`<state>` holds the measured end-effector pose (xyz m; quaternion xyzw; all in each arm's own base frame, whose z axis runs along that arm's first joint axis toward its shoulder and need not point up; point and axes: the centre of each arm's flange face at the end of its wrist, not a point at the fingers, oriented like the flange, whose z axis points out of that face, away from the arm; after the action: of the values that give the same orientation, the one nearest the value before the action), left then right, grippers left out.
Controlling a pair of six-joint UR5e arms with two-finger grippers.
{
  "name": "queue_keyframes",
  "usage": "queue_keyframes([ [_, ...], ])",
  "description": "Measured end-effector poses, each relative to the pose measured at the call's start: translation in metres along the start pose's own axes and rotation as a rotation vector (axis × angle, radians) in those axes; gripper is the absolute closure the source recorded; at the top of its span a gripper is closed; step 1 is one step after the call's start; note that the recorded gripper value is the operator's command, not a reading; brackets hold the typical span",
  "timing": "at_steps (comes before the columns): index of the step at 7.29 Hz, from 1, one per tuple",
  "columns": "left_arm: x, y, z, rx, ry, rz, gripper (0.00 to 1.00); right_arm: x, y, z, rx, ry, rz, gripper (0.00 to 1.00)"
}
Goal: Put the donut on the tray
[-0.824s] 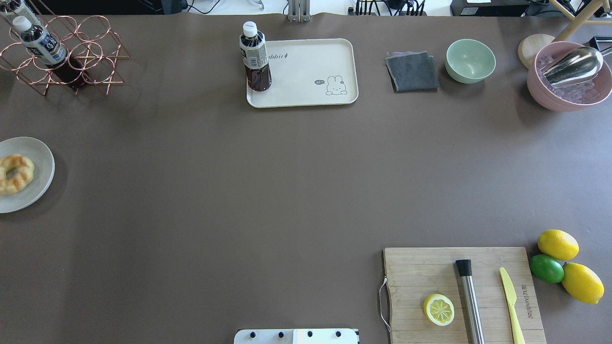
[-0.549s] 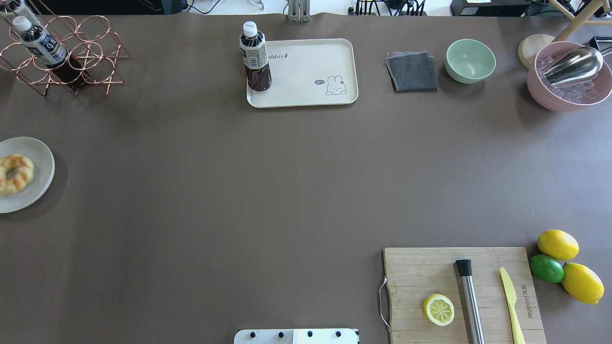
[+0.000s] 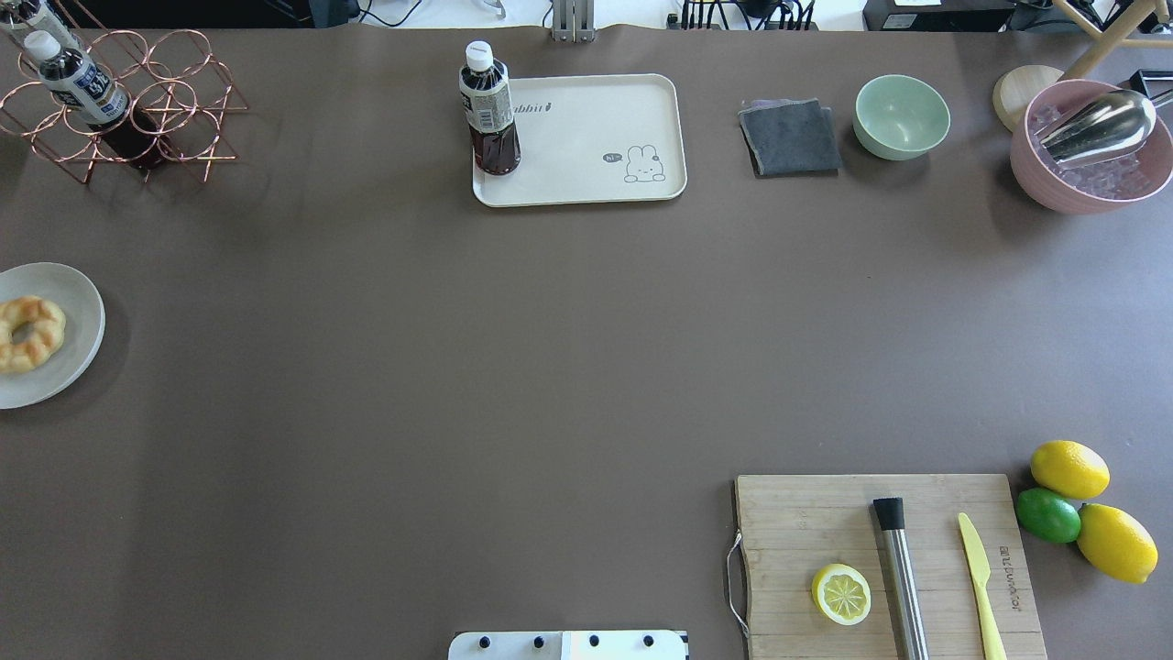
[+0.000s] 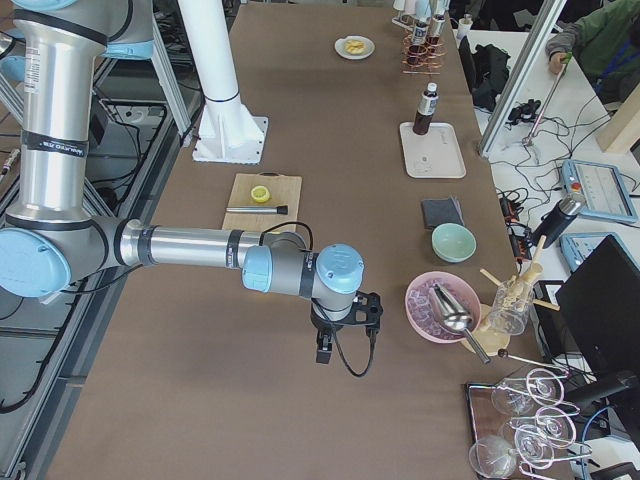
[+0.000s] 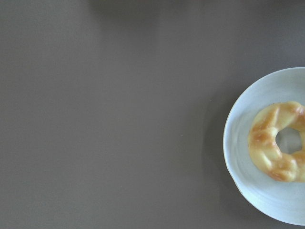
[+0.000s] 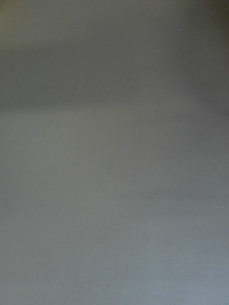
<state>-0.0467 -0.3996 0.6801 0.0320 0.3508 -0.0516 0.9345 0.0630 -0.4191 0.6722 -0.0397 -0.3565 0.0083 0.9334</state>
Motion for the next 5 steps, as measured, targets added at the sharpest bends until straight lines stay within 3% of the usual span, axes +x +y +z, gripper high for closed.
queue_keyframes([
  [1,0.0028,-0.0024,-0.0018,0.015,0.005,0.014,0.02,0.0005,0.0004,0.0005,-0.001,0.001,0.002,0.0],
  [3,0.008,-0.0075,-0.0057,0.102,0.03,0.087,0.02,0.0017,0.0009,0.0013,-0.003,0.001,0.005,0.0],
  [5,0.0067,-0.0013,0.0025,0.115,0.111,0.123,0.02,0.0027,0.0013,0.0022,-0.005,0.002,0.011,0.0],
])
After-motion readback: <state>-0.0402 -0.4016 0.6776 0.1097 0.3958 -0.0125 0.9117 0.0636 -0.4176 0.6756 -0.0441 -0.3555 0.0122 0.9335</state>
